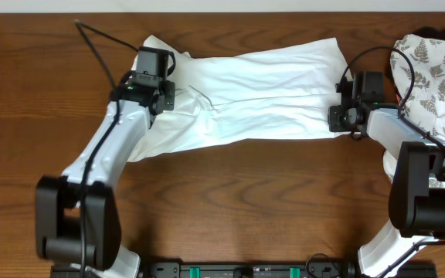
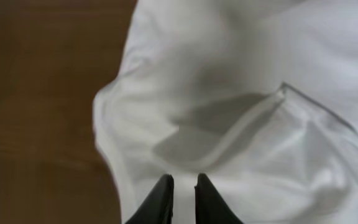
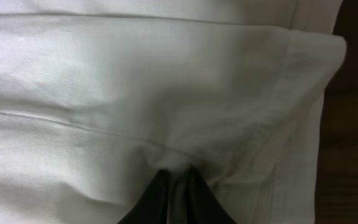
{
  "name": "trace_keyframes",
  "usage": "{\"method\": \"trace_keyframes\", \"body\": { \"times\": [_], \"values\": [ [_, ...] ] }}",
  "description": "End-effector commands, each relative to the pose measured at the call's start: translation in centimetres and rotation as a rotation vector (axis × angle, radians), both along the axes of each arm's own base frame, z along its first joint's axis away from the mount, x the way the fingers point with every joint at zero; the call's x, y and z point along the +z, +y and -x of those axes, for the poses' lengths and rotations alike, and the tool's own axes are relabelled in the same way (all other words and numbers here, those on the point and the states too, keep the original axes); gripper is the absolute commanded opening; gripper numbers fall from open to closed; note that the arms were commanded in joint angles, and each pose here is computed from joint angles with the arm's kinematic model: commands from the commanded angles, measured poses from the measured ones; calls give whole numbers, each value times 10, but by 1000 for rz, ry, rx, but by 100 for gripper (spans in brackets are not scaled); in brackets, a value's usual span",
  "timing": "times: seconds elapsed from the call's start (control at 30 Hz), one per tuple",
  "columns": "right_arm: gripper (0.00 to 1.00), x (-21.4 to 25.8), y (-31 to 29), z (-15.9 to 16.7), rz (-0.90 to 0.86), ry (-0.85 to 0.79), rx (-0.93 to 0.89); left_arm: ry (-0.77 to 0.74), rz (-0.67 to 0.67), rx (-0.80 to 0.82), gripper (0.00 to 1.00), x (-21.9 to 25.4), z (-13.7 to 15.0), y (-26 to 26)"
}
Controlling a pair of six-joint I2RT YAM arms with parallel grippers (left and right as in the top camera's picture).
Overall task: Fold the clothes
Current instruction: 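Pull the left gripper back to the shirt's left edge, smoothing it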
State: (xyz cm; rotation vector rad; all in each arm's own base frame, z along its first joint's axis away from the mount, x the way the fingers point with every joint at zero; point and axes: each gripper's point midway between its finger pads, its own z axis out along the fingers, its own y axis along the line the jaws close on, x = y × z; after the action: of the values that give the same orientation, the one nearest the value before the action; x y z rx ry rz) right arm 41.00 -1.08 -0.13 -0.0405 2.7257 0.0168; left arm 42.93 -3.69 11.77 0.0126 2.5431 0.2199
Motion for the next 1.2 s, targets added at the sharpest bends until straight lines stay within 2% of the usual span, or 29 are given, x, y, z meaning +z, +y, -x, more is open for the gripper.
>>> {"method": "trace_keyframes", "body": {
  "times": [0.0,0.1,0.17,0.2,0.23,0.27,0.33,0.53,0.7,1.03,1.17],
  "values": [
    [11,-17,5,8,-3,48,23,-10,77,157,14,16,12,11],
    [11,-17,5,8,-3,46,23,74,123,281,15,5,35,24],
    [10,-17,5,8,-3,46,23,133,156,285,17,-5,44,26],
    [10,-17,5,8,-3,46,23,156,172,286,26,-10,46,26],
    [10,-17,5,7,-3,43,23,181,196,274,40,-16,46,27],
    [10,-17,5,7,-3,41,23,189,205,269,48,-20,45,29],
    [10,-17,5,6,-3,40,23,199,233,267,55,-26,41,33],
    [10,-17,5,8,-3,47,23,259,433,224,55,-45,36,30],
    [10,-17,5,8,-3,47,23,321,520,204,55,-63,39,28],
    [9,-17,5,8,-3,47,23,390,535,209,52,-80,47,24],
    [9,-17,5,8,-3,47,23,396,533,211,48,-82,49,24]
  ]
}}
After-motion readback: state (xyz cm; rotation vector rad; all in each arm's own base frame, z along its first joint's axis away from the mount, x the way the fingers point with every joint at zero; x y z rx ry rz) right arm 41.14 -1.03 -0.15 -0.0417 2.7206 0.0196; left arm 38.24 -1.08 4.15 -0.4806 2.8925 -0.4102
